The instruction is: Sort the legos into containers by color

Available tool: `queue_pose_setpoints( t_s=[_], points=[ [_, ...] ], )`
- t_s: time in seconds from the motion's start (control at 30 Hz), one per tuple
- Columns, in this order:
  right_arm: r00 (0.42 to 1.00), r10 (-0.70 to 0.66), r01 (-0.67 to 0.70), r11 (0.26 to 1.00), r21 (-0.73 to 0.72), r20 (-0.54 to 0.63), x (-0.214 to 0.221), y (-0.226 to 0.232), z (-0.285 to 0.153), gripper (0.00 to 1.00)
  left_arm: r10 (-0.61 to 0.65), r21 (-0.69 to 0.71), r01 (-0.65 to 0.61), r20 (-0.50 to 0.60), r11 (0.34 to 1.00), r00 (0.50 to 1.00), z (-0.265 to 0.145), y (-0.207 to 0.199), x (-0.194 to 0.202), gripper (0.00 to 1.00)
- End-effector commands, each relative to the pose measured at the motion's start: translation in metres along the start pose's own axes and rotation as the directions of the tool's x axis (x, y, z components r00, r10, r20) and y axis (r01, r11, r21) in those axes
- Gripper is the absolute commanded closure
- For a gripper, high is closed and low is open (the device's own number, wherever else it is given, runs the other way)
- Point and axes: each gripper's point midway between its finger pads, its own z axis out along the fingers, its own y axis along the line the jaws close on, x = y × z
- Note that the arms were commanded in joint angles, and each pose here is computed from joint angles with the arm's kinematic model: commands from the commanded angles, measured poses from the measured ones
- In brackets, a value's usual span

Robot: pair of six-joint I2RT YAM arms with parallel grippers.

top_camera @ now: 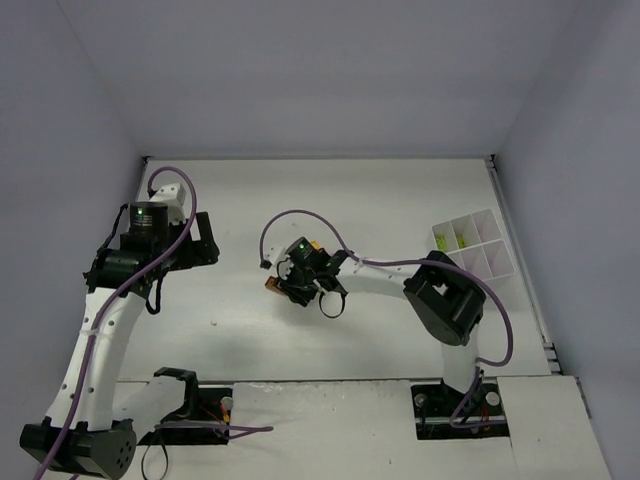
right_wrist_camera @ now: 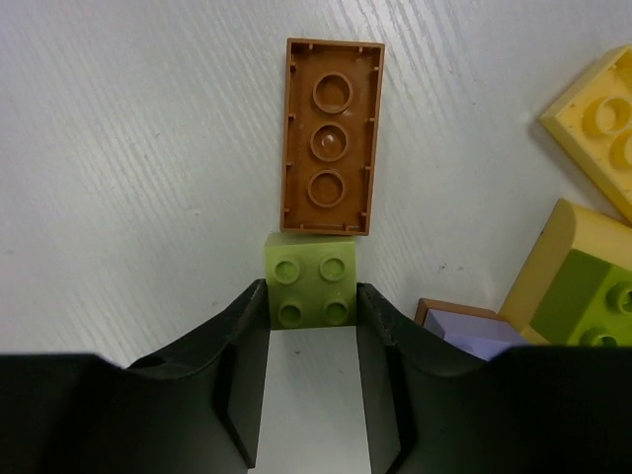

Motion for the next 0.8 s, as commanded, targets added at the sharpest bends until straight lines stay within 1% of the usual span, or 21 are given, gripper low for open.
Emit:
queue_pose_setpoints(
  t_s=[0.0, 0.03, 0.1, 0.17, 0.2, 0.23, 0.27, 0.33, 0.4, 0.47, 0.5, 0.57, 0.6, 0.67, 0.7, 0.77],
  points=[
    [0.989, -0.036, 0.025, 0.997, 0.073, 0.14, -0.05, -0.012, -0.033, 0.96, 0.003, 0.01, -0.003, 0.045, 1.0, 0.999, -0.002, -0.004, -0.013, 0.15],
    [0.988, -0.032, 0.019, 0.996, 0.085, 0.154, -0.053, -0.015, -0.039, 1.0, 0.003, 0.01, -0.003, 0.044, 1.0, 0.999, -0.002, -0.004, -0.013, 0.15],
    [0.981, -0.019, -0.006, 0.992, 0.126, 0.193, -0.062, -0.024, -0.059, 1.0, 0.003, 0.011, -0.003, 0.042, 1.0, 0.999, 0.0, -0.004, -0.014, 0.15],
    [0.972, 0.017, -0.064, 0.978, 0.198, 0.234, -0.066, -0.049, -0.085, 1.0, 0.003, 0.016, -0.004, 0.045, 1.0, 0.999, 0.0, -0.006, -0.016, 0.15],
    [0.971, 0.041, -0.095, 0.971, 0.221, 0.235, -0.059, -0.059, -0.091, 1.0, 0.001, 0.018, -0.002, 0.045, 1.0, 0.999, 0.0, -0.006, -0.016, 0.15],
    [0.96, 0.073, -0.142, 0.959, 0.246, 0.27, -0.061, -0.07, -0.108, 1.0, 0.0, 0.018, -0.001, 0.046, 1.0, 0.999, 0.0, -0.006, -0.017, 0.15],
    [0.952, 0.12, -0.205, 0.933, 0.297, 0.281, -0.051, -0.096, -0.12, 1.0, 0.0, 0.023, -0.001, 0.045, 1.0, 0.999, 0.001, -0.007, -0.017, 0.15],
    [0.935, 0.172, -0.282, 0.891, 0.357, 0.309, -0.036, -0.12, -0.144, 1.0, -0.002, 0.024, 0.001, 0.041, 1.0, 0.999, 0.002, -0.007, -0.016, 0.15],
    [0.916, 0.245, -0.374, 0.808, 0.455, 0.319, -0.008, -0.158, -0.167, 1.0, -0.005, 0.029, 0.003, 0.042, 1.0, 0.999, 0.003, -0.009, -0.017, 0.15],
    [0.892, 0.307, -0.443, 0.745, 0.499, 0.332, 0.015, -0.176, -0.185, 1.0, -0.005, 0.032, 0.004, 0.039, 0.999, 0.999, 0.004, -0.01, -0.017, 0.15],
    [0.869, 0.345, -0.491, 0.686, 0.537, 0.354, 0.031, -0.197, -0.2, 1.0, -0.005, 0.035, 0.004, 0.043, 0.999, 0.999, 0.003, -0.01, -0.018, 0.15],
    [0.842, 0.405, -0.54, 0.623, 0.566, 0.357, 0.057, -0.207, -0.214, 1.0, -0.007, 0.037, 0.005, 0.039, 0.999, 0.999, 0.004, -0.011, -0.018, 0.15],
    [0.809, 0.449, -0.585, 0.553, 0.593, 0.38, 0.075, -0.221, -0.226, 1.0, -0.007, 0.038, 0.005, 0.044, 0.999, 0.999, 0.003, -0.011, -0.019, 0.15],
    [0.768, 0.504, -0.63, 0.482, 0.609, 0.396, 0.097, -0.229, -0.237, 1.0, -0.008, 0.039, 0.006, 0.042, 0.999, 0.999, 0.003, -0.011, -0.018, 0.15],
    [0.725, 0.54, -0.671, 0.417, 0.613, 0.426, 0.113, -0.238, -0.247, 1.0, -0.008, 0.039, 0.006, 0.042, 0.999, 0.999, 0.003, -0.011, -0.018, 0.15],
    [0.689, 0.577, -0.697, 0.36, 0.62, 0.439, 0.131, -0.241, -0.253, 1.0, -0.01, 0.042, 0.008, 0.039, 0.999, 0.999, 0.002, -0.011, -0.016, 0.15]
  ],
)
